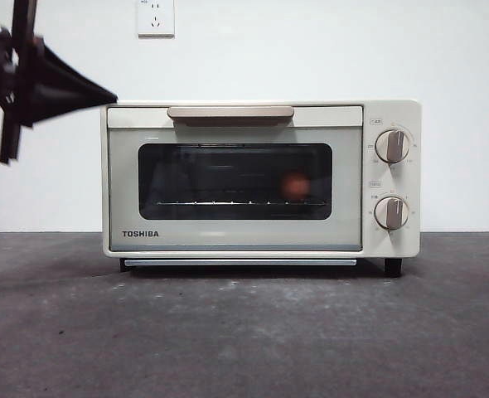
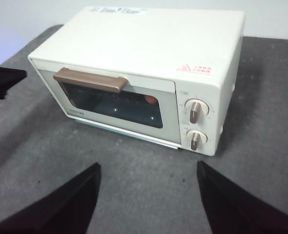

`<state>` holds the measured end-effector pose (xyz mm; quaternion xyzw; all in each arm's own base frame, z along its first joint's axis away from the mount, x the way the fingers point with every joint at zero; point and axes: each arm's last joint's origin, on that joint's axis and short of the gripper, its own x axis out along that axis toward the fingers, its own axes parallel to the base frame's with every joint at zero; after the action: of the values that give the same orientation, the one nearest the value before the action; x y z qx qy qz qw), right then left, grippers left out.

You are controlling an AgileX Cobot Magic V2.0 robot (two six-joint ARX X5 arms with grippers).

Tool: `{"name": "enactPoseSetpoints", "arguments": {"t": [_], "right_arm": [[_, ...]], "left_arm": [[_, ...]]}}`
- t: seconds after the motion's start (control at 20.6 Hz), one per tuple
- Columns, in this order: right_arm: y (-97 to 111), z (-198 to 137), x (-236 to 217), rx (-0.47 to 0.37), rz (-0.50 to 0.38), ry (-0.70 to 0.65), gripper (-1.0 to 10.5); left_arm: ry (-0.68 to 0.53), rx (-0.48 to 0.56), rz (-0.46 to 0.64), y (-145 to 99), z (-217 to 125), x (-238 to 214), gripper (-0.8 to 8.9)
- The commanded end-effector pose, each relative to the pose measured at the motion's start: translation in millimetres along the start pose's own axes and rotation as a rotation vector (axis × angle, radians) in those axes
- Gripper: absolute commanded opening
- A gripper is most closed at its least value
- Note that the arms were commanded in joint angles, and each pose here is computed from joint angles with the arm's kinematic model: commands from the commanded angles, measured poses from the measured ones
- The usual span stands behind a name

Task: Eggoven

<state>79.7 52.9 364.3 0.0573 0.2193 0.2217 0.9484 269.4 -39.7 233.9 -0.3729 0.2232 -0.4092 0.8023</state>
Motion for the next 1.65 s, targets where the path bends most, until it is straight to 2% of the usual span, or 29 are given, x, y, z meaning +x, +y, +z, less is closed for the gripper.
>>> {"name": "enactPoseSetpoints", "arguments": {"t": [0.05,0.44,0.68,0.78,1.02,1.31,1.65], "right_arm": [[1.0,-3.9,8.9,-0.01,0.016,-0.004,3.0],[-0.2,-31.8,51.7,-0.049,0.097,-0.103,2.3],[-3.1,-54.8,77.7,-0.087,0.141,-0.237,0.6],[-4.9,-63.6,84.6,-0.084,0.149,-0.289,0.0],[-10.0,-78.8,93.6,-0.071,0.094,-0.318,0.0],[-11.5,-80.4,94.3,-0.067,0.055,-0.308,0.0],[-11.3,-79.0,93.8,-0.065,0.051,-0.323,0.0]], "left_arm": [[-0.022,0.126,0.078,-21.8,0.0,-9.2,0.07],[-0.08,0.388,0.428,-77.4,-25.3,-50.3,0.07],[-0.149,0.502,0.567,-101.4,-37.7,-73.7,0.07],[-0.176,0.536,0.59,-109.3,-41.6,-81.6,0.07],[-0.227,0.58,0.574,-122.3,-46.3,-93.5,0.07],[-0.213,0.569,0.582,-122.9,-49.8,-96.5,0.08],[-0.211,0.568,0.582,-122.4,-49.5,-96.0,0.08]]}}
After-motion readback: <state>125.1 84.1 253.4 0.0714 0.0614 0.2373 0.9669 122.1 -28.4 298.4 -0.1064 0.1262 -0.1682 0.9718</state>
